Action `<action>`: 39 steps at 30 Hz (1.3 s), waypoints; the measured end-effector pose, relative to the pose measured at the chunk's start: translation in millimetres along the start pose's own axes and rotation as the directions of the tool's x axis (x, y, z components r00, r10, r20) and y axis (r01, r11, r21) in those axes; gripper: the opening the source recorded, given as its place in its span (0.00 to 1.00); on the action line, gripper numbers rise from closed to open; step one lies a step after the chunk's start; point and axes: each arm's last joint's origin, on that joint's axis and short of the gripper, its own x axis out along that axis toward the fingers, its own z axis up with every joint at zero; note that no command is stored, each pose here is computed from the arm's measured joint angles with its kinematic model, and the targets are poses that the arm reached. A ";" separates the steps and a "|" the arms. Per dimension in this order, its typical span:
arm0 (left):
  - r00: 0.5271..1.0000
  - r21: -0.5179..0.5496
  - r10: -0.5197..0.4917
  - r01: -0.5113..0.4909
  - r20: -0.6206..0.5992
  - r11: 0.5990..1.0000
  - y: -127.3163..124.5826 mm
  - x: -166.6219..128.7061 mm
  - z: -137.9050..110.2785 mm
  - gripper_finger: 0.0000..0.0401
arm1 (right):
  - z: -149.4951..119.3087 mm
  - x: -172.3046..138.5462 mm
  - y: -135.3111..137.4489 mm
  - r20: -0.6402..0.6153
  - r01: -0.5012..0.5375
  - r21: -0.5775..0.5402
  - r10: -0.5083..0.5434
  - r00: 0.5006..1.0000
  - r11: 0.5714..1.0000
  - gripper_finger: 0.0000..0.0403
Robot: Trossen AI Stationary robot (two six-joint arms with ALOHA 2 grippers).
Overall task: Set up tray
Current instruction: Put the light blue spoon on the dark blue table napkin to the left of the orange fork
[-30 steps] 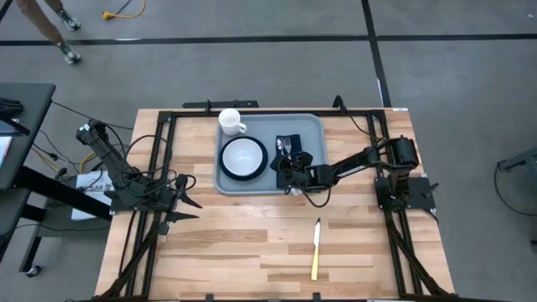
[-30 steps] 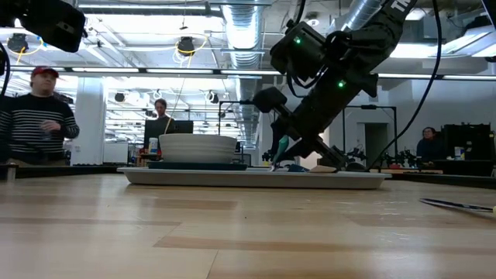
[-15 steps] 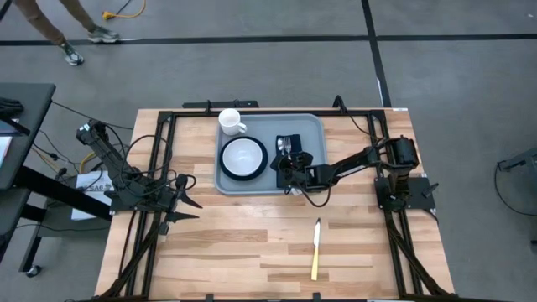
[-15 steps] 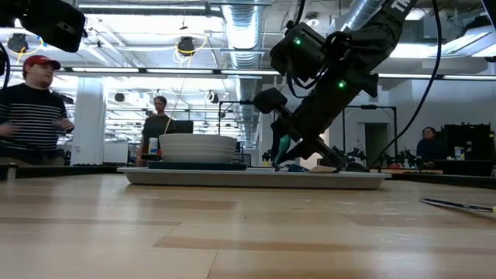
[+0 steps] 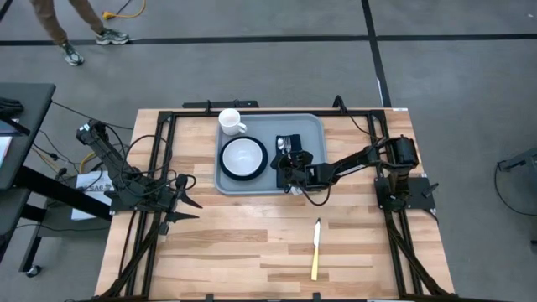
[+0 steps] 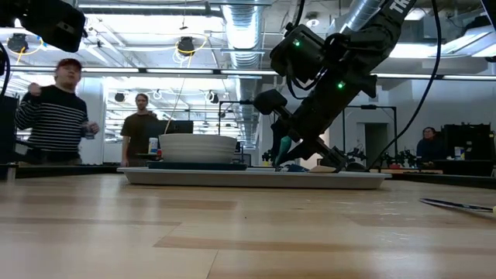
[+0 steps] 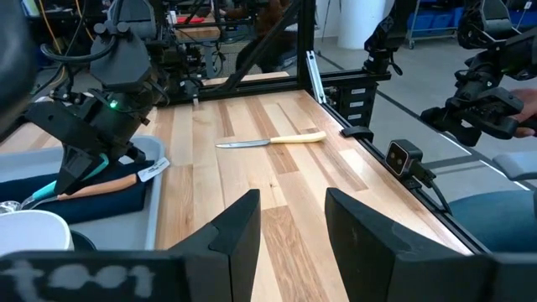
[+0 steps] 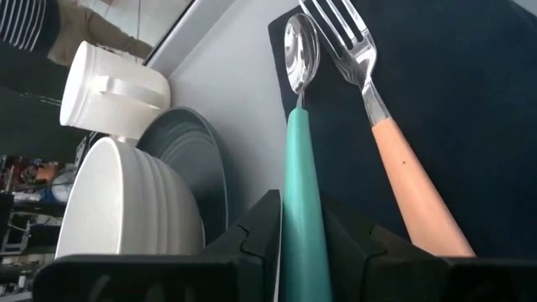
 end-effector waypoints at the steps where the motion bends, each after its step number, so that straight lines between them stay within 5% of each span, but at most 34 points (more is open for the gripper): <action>1: 1.000 0.000 0.001 -0.001 0.000 1.000 0.0 0.0 0.0 0.31 | 0.0 0.0 0.0 0.000 0.000 0.000 0.000 1.000 1.000 0.16; 28: 1.000 0.000 0.000 0.000 0.000 1.000 0.0 0.0 0.0 0.31 | 0.2 1.5 1.4 -0.050 -0.005 -0.060 0.002 0.999 0.998 0.16; 39: 1.000 0.000 0.000 0.000 0.000 1.000 0.0 0.0 0.0 0.31 | 2.7 4.2 1.5 -0.076 0.002 -0.073 -0.007 0.997 0.997 0.43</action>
